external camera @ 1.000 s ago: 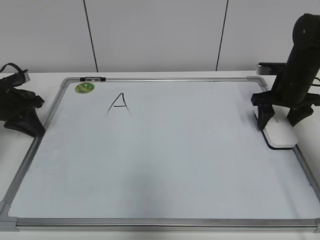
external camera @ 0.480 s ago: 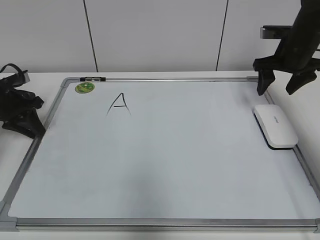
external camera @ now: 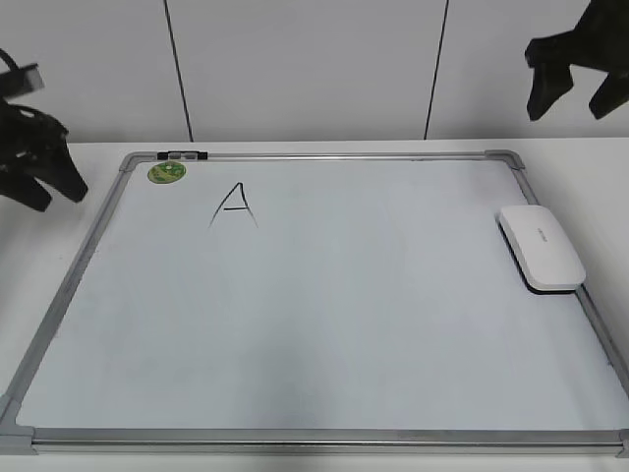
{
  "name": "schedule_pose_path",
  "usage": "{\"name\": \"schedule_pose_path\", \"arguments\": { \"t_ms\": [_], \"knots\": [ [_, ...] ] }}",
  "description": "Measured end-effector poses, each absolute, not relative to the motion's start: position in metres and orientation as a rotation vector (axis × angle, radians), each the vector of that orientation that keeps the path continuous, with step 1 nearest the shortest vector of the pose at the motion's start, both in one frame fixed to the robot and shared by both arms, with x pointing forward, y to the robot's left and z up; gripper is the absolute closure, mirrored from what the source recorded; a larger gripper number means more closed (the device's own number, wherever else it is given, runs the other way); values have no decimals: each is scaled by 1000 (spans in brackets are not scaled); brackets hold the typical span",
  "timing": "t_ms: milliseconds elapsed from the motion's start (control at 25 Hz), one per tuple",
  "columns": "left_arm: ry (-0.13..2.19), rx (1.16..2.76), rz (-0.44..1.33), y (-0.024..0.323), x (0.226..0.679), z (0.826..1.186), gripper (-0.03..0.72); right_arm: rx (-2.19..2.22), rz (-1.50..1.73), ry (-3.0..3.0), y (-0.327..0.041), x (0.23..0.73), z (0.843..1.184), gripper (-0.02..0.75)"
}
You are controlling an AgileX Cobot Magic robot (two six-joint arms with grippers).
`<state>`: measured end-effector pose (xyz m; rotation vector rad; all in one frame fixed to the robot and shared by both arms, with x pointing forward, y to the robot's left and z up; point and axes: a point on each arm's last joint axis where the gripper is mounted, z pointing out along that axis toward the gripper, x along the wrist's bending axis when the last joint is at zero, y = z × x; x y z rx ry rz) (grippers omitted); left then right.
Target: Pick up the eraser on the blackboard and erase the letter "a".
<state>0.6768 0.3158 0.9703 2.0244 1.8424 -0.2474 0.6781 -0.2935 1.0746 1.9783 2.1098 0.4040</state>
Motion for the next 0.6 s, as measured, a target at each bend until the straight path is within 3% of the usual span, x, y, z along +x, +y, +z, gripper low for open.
{"name": "schedule_pose_path", "arguments": {
  "t_ms": [320, 600],
  "knots": [
    [1811, 2006, 78, 314, 644, 1079, 229, 1856, 569, 2024, -292, 619, 1159, 142],
    [1685, 1947, 367, 304, 563, 1178, 230, 1811, 613, 2000, -292, 542, 1191, 142]
  ]
}}
